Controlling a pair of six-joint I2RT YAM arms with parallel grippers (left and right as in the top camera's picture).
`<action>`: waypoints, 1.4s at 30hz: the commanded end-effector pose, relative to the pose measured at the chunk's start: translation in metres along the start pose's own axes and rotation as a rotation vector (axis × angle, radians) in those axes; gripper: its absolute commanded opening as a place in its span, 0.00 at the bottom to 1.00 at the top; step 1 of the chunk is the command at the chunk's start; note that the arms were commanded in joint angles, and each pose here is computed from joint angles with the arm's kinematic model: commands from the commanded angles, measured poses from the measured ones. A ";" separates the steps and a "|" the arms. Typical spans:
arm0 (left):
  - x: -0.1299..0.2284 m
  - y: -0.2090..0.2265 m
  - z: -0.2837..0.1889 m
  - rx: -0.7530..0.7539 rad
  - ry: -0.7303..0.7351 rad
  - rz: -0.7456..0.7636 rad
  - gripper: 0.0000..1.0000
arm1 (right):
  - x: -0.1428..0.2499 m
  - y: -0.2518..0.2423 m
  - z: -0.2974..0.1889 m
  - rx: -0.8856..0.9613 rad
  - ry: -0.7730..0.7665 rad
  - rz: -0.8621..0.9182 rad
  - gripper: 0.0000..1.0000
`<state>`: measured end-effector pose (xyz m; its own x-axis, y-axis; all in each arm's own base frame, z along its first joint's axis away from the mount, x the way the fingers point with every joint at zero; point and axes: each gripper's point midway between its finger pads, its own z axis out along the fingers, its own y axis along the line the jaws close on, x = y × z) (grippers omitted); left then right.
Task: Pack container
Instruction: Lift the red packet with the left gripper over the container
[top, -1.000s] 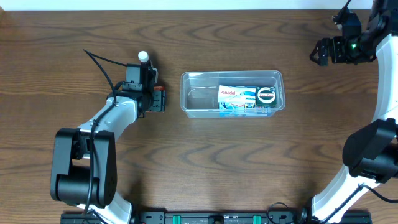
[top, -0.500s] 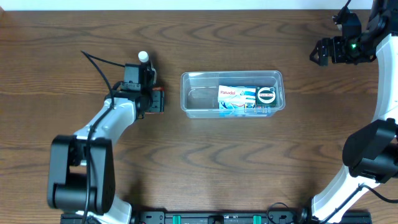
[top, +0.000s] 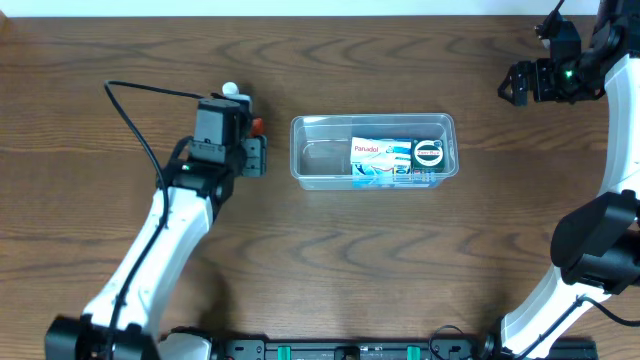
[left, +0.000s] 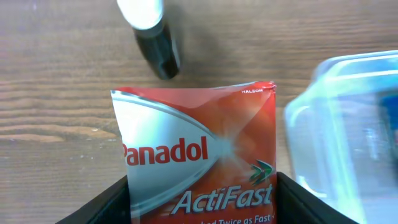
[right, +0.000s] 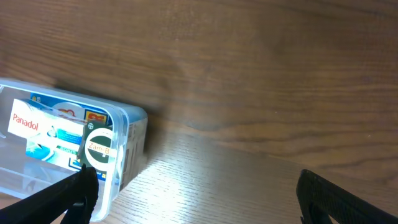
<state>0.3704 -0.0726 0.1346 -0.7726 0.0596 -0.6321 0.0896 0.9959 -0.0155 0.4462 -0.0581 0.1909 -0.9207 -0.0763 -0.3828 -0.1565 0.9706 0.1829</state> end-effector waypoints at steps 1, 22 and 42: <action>-0.030 -0.009 -0.024 -0.011 -0.091 -0.051 0.66 | -0.004 -0.003 -0.005 0.005 -0.018 0.015 0.99; -0.057 -0.130 -0.033 0.223 -0.165 -0.128 0.63 | -0.004 -0.003 -0.005 0.005 -0.018 0.015 0.99; -0.020 -0.152 0.021 0.166 -0.021 -0.058 0.63 | -0.004 -0.003 -0.005 0.005 -0.018 0.015 0.99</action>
<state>0.3775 -0.2222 0.1285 -0.7754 0.0100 -0.6314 0.1611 0.9699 -0.1825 0.4462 -0.0581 0.1909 -0.9207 -0.0763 -0.3828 -0.1565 0.9706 0.1829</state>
